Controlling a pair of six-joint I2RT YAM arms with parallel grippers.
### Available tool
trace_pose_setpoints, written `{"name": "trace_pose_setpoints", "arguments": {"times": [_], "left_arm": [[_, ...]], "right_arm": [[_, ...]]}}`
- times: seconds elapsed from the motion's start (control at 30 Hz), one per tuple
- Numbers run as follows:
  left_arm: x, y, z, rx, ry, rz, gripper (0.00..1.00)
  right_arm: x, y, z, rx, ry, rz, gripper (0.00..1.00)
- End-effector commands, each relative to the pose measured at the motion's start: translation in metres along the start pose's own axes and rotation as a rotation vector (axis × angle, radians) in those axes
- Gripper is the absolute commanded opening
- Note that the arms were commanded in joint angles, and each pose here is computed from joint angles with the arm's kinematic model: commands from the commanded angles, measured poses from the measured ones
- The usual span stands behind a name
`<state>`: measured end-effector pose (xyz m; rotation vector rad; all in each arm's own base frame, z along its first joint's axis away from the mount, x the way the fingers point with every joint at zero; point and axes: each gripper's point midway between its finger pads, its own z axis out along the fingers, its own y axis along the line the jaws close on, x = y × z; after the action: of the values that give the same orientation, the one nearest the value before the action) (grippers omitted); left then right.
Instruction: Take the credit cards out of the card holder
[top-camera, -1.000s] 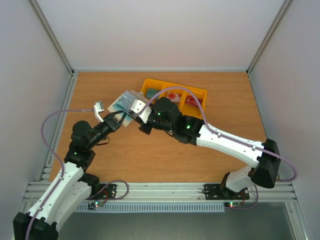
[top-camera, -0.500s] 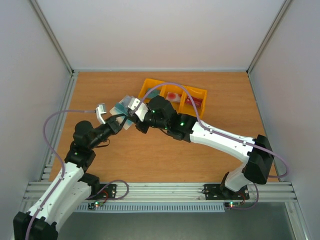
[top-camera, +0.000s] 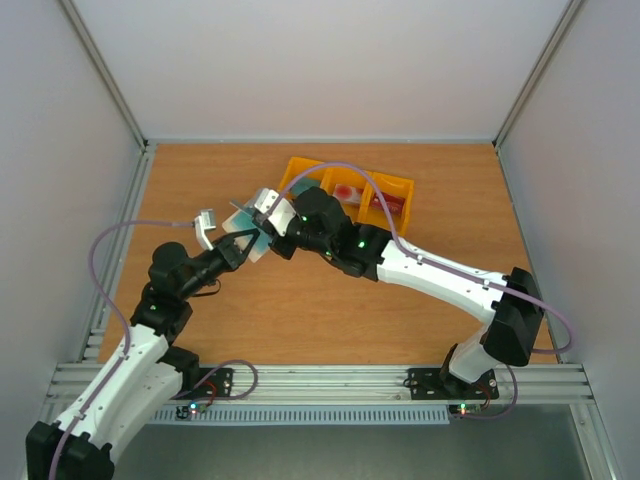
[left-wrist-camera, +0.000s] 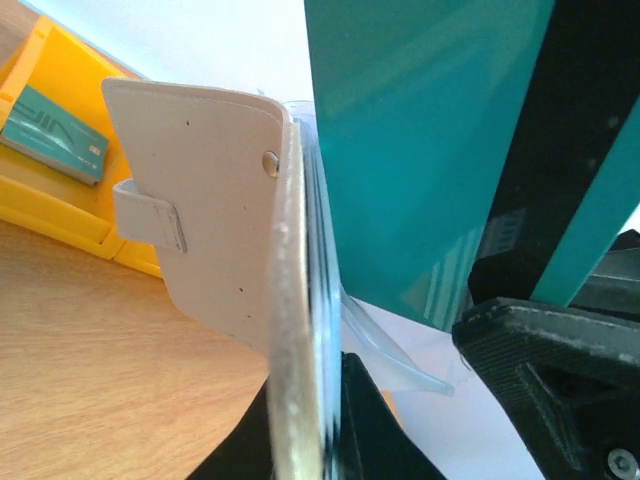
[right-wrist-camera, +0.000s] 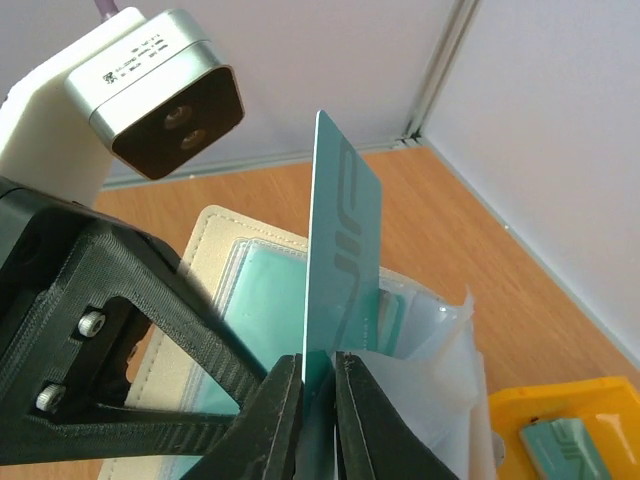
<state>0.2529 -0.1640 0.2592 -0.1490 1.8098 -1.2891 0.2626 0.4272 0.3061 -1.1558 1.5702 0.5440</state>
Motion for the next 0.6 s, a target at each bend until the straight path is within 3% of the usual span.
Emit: {"name": "trace_pose_setpoints", "arguments": {"times": [0.0, 0.13, 0.37, 0.57], "left_arm": [[-0.001, -0.02, -0.001, 0.087, -0.007, 0.088, 0.0], [0.004, -0.011, 0.0, 0.039, 0.015, 0.18, 0.0], [0.016, 0.003, 0.001, -0.032, 0.095, 0.466, 0.0], [0.016, -0.001, -0.003, -0.042, 0.121, 0.578, 0.0]], "right_arm": [[-0.021, -0.01, -0.013, 0.035, -0.045, 0.009, 0.11], [-0.04, -0.01, -0.021, 0.02, -0.095, 0.076, 0.07], [-0.071, -0.021, -0.048, 0.001, -0.222, 0.216, 0.03], [-0.041, -0.027, -0.058, 0.008, -0.172, 0.321, 0.03]]}}
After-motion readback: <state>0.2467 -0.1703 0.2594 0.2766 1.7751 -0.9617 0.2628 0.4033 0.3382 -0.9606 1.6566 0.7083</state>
